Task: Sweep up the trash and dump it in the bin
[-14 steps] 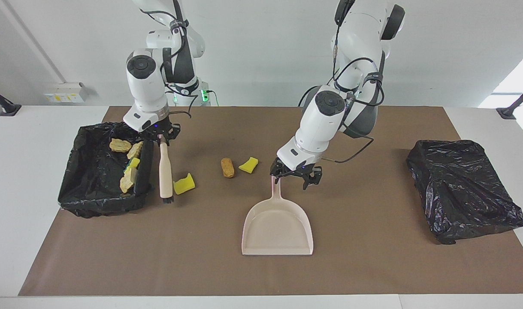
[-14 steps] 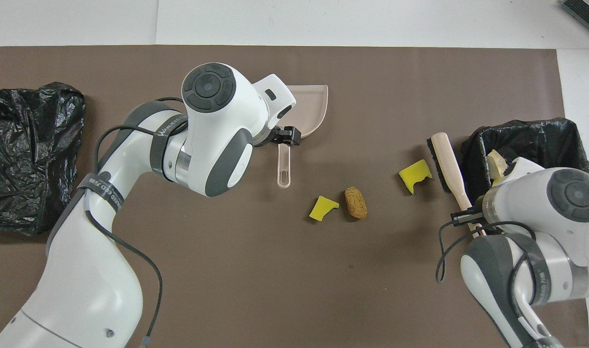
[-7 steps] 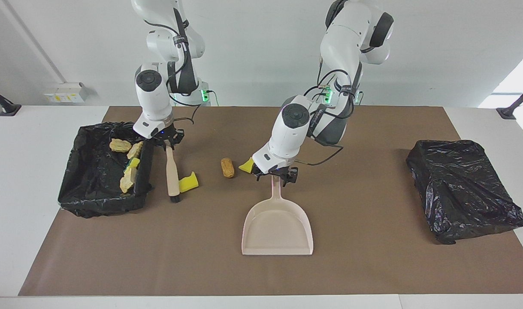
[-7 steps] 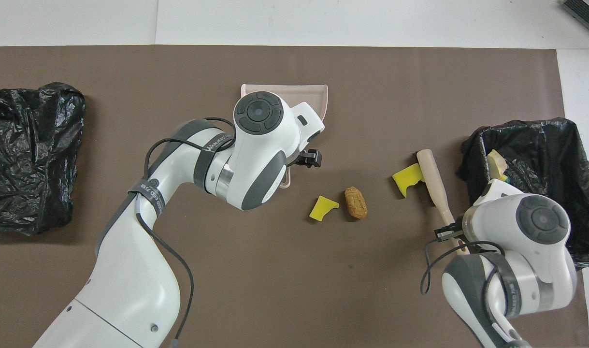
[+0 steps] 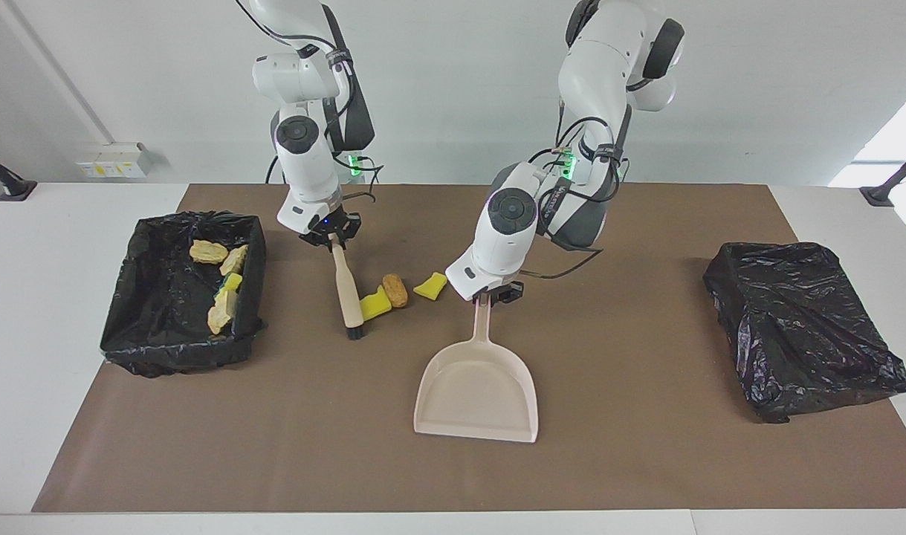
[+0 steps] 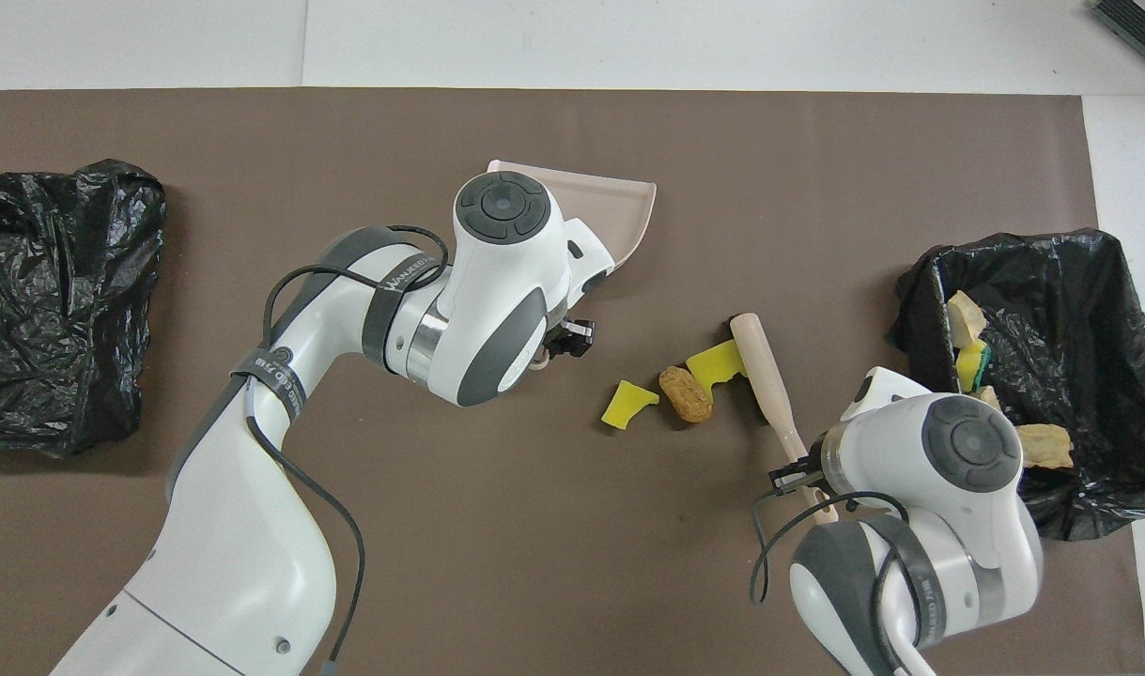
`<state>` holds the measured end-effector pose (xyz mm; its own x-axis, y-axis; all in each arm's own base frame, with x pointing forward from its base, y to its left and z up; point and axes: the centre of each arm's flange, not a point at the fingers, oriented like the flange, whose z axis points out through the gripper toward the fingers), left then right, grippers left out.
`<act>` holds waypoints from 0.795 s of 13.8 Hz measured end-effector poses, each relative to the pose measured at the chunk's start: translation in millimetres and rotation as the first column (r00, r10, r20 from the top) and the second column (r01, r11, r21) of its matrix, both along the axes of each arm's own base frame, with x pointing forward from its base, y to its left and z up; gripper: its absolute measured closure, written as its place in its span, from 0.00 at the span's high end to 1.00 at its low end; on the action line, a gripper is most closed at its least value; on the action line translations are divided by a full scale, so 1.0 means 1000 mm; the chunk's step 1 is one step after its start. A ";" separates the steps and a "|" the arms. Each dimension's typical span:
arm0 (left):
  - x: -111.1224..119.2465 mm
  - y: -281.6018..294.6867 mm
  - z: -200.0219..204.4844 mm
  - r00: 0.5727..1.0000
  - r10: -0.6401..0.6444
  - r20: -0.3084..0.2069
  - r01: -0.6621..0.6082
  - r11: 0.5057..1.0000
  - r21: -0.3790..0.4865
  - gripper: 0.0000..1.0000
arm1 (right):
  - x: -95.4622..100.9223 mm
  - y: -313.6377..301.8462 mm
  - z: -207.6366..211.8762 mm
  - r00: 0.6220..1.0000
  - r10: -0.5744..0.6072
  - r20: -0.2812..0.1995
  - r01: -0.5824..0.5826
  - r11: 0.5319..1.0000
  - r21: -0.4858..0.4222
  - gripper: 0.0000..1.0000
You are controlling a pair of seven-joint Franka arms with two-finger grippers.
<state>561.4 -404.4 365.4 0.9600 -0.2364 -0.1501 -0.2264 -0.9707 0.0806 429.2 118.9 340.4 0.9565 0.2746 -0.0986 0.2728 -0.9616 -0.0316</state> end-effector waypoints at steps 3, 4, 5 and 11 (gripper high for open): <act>0.008 0.017 0.016 1.000 0.015 0.011 -0.015 1.000 -0.005 0.26 | -0.008 0.026 0.002 1.000 0.017 -0.019 -0.017 0.999 0.037 0.26; 0.009 0.019 0.017 1.000 0.011 0.010 -0.010 1.000 -0.004 0.25 | -0.009 0.031 0.003 0.999 0.027 -0.020 -0.026 0.999 0.038 0.26; 0.009 0.020 0.016 1.000 0.006 0.007 -0.006 1.000 -0.002 0.23 | -0.010 0.034 0.004 0.999 0.034 -0.019 -0.033 0.999 0.039 0.26; -0.008 0.030 -0.008 1.000 0.000 0.004 0.000 1.000 0.008 0.41 | 0.008 0.035 0.046 0.999 0.029 -0.032 -0.027 0.999 0.047 0.26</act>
